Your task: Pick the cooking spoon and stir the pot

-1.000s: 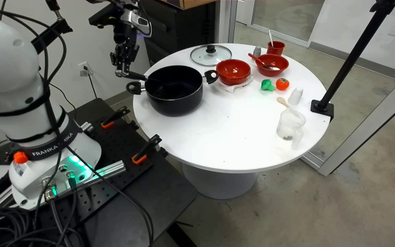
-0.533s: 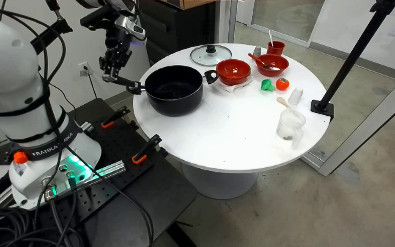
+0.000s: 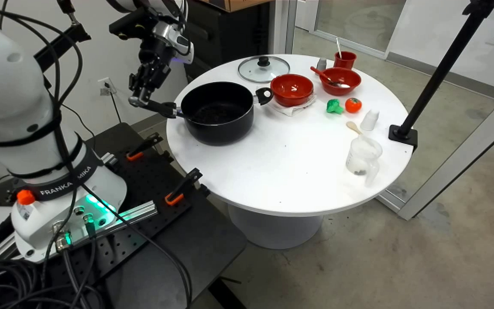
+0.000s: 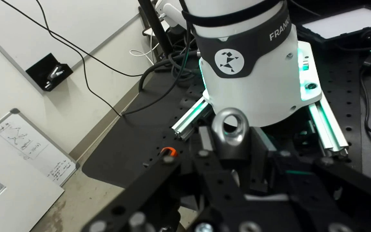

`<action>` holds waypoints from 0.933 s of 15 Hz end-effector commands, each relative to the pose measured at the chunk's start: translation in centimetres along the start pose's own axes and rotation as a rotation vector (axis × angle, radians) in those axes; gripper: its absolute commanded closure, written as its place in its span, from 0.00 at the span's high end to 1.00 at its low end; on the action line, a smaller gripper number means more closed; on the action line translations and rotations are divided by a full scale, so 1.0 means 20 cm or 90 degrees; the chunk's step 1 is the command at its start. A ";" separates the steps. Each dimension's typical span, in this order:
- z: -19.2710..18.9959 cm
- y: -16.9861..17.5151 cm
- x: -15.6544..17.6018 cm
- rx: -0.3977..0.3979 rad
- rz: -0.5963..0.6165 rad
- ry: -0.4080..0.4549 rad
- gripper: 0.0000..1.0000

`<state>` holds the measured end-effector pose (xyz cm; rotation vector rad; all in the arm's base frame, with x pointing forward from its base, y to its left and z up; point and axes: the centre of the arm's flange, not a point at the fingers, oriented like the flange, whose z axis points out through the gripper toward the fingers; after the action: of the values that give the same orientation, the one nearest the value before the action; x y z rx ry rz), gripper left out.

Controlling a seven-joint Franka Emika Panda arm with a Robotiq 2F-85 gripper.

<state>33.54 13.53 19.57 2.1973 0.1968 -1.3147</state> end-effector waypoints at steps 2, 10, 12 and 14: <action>-0.01 0.19 0.08 0.059 0.040 -0.024 0.08; -0.18 0.27 0.19 0.097 0.074 -0.001 0.08; -0.23 0.24 0.21 0.092 0.078 0.011 0.08; -0.28 0.19 0.22 0.085 0.079 0.023 0.08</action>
<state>40.28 10.50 19.82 2.3038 -0.0069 -1.2761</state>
